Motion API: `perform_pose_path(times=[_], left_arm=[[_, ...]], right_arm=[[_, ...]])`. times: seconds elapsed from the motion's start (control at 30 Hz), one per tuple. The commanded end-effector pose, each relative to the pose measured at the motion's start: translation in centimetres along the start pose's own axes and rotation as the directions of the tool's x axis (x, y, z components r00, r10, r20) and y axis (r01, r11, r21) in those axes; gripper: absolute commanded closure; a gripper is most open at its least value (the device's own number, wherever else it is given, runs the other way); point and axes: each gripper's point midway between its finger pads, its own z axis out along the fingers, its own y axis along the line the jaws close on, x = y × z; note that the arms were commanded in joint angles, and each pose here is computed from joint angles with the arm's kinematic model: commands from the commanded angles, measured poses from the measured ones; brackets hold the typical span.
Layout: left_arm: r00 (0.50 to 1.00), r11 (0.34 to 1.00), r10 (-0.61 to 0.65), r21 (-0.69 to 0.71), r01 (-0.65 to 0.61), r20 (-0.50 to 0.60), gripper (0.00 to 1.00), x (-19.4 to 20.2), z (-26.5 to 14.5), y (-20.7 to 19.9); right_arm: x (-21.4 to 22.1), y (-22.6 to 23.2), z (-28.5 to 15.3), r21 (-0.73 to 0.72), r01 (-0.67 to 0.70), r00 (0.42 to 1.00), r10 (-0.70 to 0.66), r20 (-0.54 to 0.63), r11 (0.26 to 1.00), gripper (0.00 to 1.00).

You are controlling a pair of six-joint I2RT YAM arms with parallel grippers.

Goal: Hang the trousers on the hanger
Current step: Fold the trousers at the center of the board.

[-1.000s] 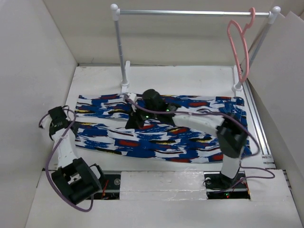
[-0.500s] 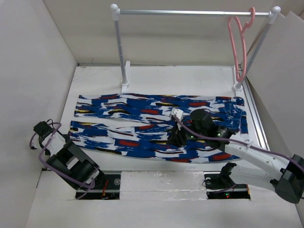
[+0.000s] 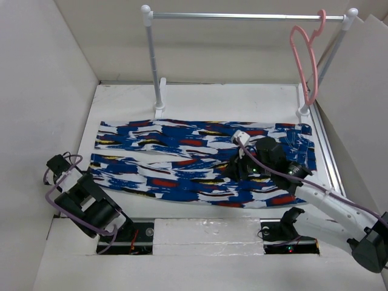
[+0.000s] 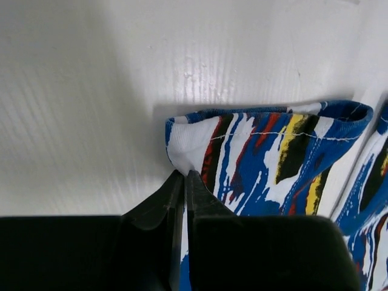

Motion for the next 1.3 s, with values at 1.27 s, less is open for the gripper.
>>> perform_pose_path(times=[1.27], left_arm=[[0.803,0.592,0.498,0.549,-0.591,0.327,1.00,11.0,-21.4,-14.4]], right_arm=[[17.3,-31.0,-21.0,0.778,-0.600,0.508,0.662,0.551,-0.187,0.52]])
